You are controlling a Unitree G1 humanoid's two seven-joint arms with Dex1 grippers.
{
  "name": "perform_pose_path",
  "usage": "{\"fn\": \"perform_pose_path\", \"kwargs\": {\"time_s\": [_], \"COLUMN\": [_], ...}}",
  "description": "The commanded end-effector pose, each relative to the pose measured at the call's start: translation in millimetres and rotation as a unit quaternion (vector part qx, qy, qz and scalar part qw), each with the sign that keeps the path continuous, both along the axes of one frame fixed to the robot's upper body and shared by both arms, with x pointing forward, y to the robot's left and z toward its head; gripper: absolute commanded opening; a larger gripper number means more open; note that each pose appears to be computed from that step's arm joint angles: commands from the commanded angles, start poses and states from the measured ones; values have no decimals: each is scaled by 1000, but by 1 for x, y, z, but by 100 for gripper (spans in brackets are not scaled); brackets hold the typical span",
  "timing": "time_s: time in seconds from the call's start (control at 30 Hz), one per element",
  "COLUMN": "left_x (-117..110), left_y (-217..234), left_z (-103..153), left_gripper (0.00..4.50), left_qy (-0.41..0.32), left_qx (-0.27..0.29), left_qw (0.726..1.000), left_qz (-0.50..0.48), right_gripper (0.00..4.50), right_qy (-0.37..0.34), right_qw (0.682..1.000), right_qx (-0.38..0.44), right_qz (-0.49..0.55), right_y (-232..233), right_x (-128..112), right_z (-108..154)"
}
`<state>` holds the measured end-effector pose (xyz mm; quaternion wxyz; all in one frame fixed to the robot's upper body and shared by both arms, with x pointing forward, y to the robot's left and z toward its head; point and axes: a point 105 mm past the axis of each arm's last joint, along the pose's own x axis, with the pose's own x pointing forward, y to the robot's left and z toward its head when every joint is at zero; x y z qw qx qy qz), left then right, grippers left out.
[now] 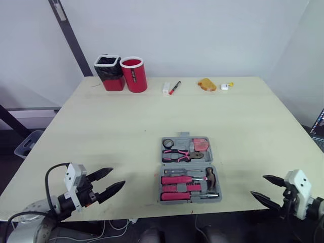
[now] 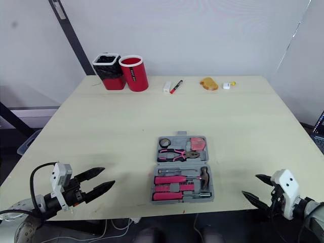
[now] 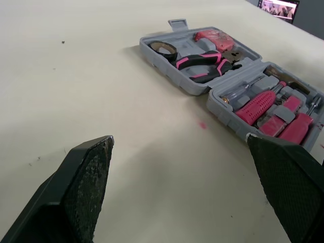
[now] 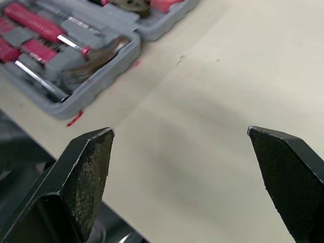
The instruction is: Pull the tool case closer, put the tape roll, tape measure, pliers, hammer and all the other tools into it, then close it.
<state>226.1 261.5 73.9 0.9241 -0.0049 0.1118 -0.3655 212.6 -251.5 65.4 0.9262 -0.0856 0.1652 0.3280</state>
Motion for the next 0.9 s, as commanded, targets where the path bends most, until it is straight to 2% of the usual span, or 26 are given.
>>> {"fn": "perform_pose_path", "kwargs": {"time_s": [0.03, 0.2, 0.37, 0.47, 0.53, 0.57, 0.63, 0.67, 0.77, 0.83, 0.9], "left_x": [5, 11, 20, 27, 32, 34, 38, 40, 46, 50, 54], "left_y": [-5, -14, -29, -39, -44, -46, -51, -53, -61, -65, -67], "left_z": [12, 18, 25, 31, 32, 32, 32, 31, 21, 14, 8], "left_gripper": [450, 450, 450, 370, 281, 272, 190, 171, 51, 1, 0], "left_qy": [-34, -44, -51, -54, -53, -50, -47, -42, -13, -1, 13], "left_qx": [9, 6, -4, -14, -13, -9, -2, 1, 29, 48, 65], "left_qw": [999, 999, 997, 995, 995, 994, 994, 993, 991, 989, 987], "left_qz": [-9, -28, -59, -77, -87, -92, -102, -107, -129, -142, -149], "right_gripper": [445, 445, 445, 450, 450, 425, 372, 336, 210, 153, 48], "right_qy": [-23, -30, -39, -43, -37, -31, -10, -1, 20, 31, 33], "right_qw": [1000, 1000, 999, 997, 996, 995, 994, 992, 984, 979, 975], "right_qx": [-3, 7, 15, 15, 17, 15, 4, -6, -65, -90, -111], "right_qz": [-8, 0, 30, 57, 82, 88, 110, 124, 166, 182, 192], "right_y": [-3, 8, 30, 45, 57, 62, 71, 75, 83, 87, 91], "right_x": [2, 13, 36, 52, 59, 66, 73, 75, 82, 88, 96], "right_z": [9, 11, 17, 21, 23, 23, 20, 18, 9, 7, 8]}}
